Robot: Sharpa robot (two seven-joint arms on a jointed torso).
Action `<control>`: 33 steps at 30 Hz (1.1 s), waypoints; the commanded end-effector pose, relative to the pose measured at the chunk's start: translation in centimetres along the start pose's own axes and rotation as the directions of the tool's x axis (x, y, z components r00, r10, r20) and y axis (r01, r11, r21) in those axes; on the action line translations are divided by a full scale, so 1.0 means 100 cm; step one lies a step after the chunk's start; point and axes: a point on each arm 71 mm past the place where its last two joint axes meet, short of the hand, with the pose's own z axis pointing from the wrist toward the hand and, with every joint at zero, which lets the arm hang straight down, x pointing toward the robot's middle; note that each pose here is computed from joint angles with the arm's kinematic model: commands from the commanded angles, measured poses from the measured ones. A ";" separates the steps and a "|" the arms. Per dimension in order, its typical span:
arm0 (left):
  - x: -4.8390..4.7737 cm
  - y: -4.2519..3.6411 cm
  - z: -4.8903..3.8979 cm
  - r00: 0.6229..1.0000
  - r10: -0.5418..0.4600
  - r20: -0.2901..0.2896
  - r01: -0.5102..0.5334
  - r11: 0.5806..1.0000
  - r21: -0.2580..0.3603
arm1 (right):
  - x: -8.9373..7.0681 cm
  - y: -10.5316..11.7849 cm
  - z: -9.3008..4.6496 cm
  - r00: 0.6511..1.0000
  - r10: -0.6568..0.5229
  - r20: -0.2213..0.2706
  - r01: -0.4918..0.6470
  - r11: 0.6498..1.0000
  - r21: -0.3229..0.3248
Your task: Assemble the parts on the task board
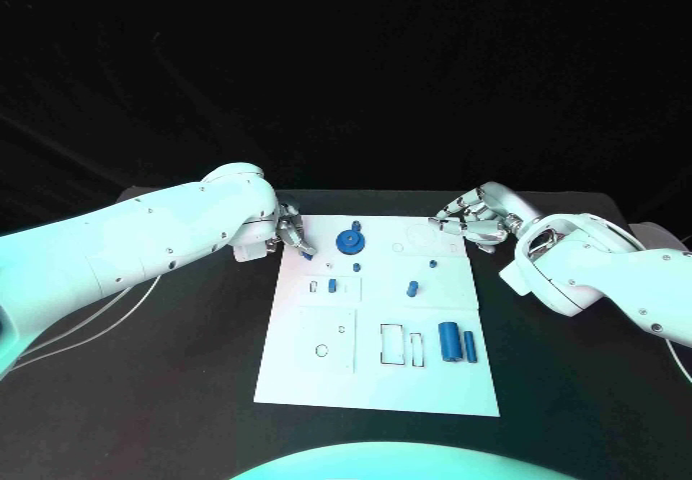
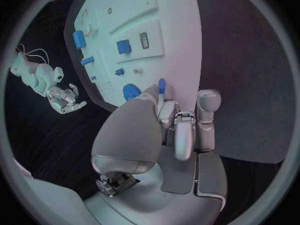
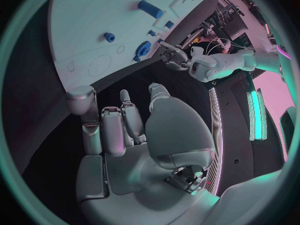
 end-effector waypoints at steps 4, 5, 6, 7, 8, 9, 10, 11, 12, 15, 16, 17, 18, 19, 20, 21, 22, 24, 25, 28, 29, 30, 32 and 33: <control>0.0022 0.0000 -0.0002 0.999 -0.024 -0.030 0.024 1.000 0.005 | 0.001 0.001 0.000 1.000 -0.002 -0.006 0.002 1.000 -0.011; 0.0021 0.0002 -0.0003 0.999 -0.035 -0.028 0.035 0.999 0.009 | 0.001 0.001 0.000 1.000 -0.002 -0.005 0.002 1.000 -0.011; 0.0017 0.0003 -0.0005 0.998 -0.051 -0.023 0.051 0.999 0.015 | 0.001 0.001 0.000 1.000 -0.002 -0.005 0.002 1.000 -0.011; 0.0012 0.0004 -0.0008 0.998 -0.065 -0.016 0.066 0.998 0.019 | 0.001 0.001 0.000 1.000 -0.002 -0.005 0.002 1.000 -0.011; 0.0006 0.0004 -0.0011 0.997 -0.082 -0.007 0.082 0.996 0.024 | 0.001 0.001 0.000 1.000 -0.002 -0.005 0.002 1.000 -0.011; 0.0003 0.0003 -0.0016 0.995 -0.095 0.002 0.095 0.995 0.031 | 0.001 0.000 0.000 1.000 -0.002 -0.005 0.002 1.000 -0.010; 0.0001 0.0003 -0.0023 0.994 -0.108 0.008 0.108 0.993 0.037 | 0.001 0.000 0.000 1.000 -0.002 -0.004 0.002 1.000 -0.010; 0.0000 0.0003 -0.0033 0.993 -0.120 0.014 0.119 0.992 0.044 | 0.000 0.000 0.000 1.000 -0.002 -0.004 0.002 1.000 -0.010; 0.0002 0.0004 -0.0044 0.991 -0.131 0.018 0.130 0.990 0.051 | 0.000 0.000 0.000 1.000 -0.002 -0.004 0.002 1.000 -0.010; 0.0020 0.0020 -0.0100 0.984 -0.179 0.023 0.177 0.982 0.071 | 0.000 0.000 0.000 1.000 -0.002 -0.004 0.002 1.000 -0.008; 0.0026 0.0027 -0.0117 0.981 -0.192 0.024 0.190 0.979 0.074 | 0.000 0.000 0.000 1.000 -0.002 -0.003 0.002 1.000 -0.008; 0.0034 0.0037 -0.0139 0.978 -0.209 0.024 0.206 0.975 0.078 | 0.000 0.000 0.000 1.000 -0.002 -0.003 0.002 1.000 -0.007; 0.0042 0.0047 -0.0164 0.974 -0.223 0.026 0.220 0.972 0.081 | 0.000 -0.001 0.000 1.000 -0.002 -0.003 0.002 1.000 -0.006; 0.0051 0.0057 -0.0190 0.971 -0.235 0.028 0.232 0.969 0.085 | 0.000 -0.001 0.000 1.000 -0.002 -0.003 0.002 1.000 -0.005; 0.0058 0.0066 -0.0211 0.969 -0.244 0.031 0.240 0.967 0.088 | 0.000 -0.001 0.000 1.000 -0.002 -0.003 0.002 1.000 -0.005; 0.0065 0.0075 -0.0234 0.967 -0.252 0.033 0.248 0.965 0.090 | 0.000 -0.001 -0.001 1.000 -0.002 -0.003 0.002 1.000 -0.004; 0.0074 0.0086 -0.0262 0.965 -0.260 0.036 0.256 0.962 0.094 | 0.000 -0.002 -0.001 1.000 -0.002 -0.002 0.002 1.000 -0.003; 0.0096 0.0104 -0.0314 0.962 -0.271 0.041 0.266 0.959 0.102 | 0.000 -0.002 -0.001 1.000 -0.001 -0.002 0.001 1.000 -0.002; 0.0109 0.0111 -0.0336 0.961 -0.272 0.044 0.266 0.958 0.106 | 0.000 -0.002 -0.001 1.000 -0.001 -0.002 0.001 1.000 -0.002; 0.0155 0.0136 -0.0379 0.962 -0.267 0.055 0.259 0.959 0.115 | 0.000 -0.003 -0.001 1.000 -0.001 -0.002 0.001 1.000 -0.001; 0.0170 0.0144 -0.0390 0.962 -0.266 0.059 0.258 0.959 0.118 | 0.000 -0.003 -0.001 1.000 -0.001 -0.002 0.001 1.000 0.000; 0.0189 0.0152 -0.0401 0.963 -0.263 0.066 0.253 0.960 0.121 | 0.000 -0.003 -0.001 1.000 -0.001 -0.002 0.001 1.000 0.000; 0.0232 0.0164 -0.0420 0.965 -0.251 0.080 0.240 0.962 0.128 | 0.000 -0.003 -0.001 1.000 -0.001 -0.002 0.001 1.000 0.001; 0.0251 0.0167 -0.0426 0.966 -0.245 0.085 0.233 0.964 0.131 | 0.000 -0.003 -0.001 1.000 -0.001 -0.002 0.001 1.000 0.001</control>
